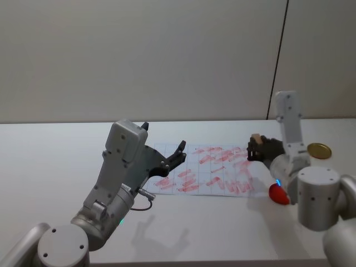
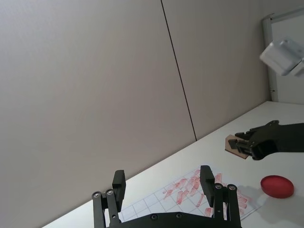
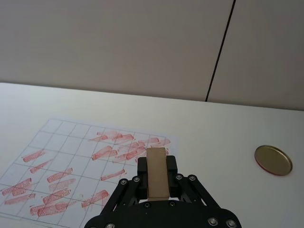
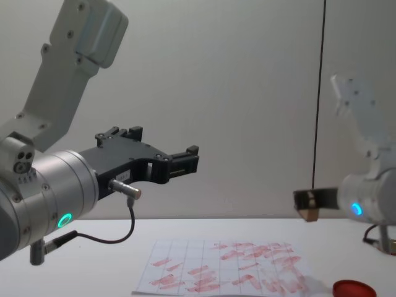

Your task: Use the one hand to pick up the stamp and affix it onto the A4 paper.

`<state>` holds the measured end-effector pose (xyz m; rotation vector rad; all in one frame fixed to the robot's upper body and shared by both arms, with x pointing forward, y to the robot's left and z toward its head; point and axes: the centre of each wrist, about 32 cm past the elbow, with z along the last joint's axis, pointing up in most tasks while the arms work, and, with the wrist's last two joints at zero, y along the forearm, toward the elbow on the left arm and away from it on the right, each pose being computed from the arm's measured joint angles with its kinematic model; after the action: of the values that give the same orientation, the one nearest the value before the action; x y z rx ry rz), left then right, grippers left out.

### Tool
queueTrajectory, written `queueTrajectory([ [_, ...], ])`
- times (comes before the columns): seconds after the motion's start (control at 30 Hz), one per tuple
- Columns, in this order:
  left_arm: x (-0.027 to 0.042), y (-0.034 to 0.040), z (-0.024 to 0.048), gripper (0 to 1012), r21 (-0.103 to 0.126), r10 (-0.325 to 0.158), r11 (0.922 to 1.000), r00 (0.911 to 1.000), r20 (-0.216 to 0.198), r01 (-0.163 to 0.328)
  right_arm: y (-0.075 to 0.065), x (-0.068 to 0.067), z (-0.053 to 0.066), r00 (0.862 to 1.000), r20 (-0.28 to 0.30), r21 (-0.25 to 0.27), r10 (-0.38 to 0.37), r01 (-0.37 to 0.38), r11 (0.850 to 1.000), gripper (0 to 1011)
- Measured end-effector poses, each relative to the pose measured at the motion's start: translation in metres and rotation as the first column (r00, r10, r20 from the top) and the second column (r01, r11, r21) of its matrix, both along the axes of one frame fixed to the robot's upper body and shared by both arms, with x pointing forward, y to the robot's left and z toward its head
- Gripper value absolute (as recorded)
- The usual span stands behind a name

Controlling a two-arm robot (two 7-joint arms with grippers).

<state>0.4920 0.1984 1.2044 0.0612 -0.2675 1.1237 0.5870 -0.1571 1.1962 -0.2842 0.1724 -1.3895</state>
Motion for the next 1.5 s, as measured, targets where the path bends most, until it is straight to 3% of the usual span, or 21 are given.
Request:
queueTrajectory([
  [0.73, 0.0000, 0.0000, 0.0000, 993, 0.000, 0.000, 1.0000, 1.0000, 0.000, 0.000, 0.035, 0.028, -0.039, 0.994, -0.102, -0.091, 0.031, -0.040, 0.995, 223],
  [1.5, 0.0000, 0.0000, 0.0000, 993, 0.000, 0.000, 1.0000, 1.0000, 0.000, 0.000, 0.048, 0.042, -0.067, 0.989, -0.140, -0.127, 0.048, -0.066, 0.990, 223],
])
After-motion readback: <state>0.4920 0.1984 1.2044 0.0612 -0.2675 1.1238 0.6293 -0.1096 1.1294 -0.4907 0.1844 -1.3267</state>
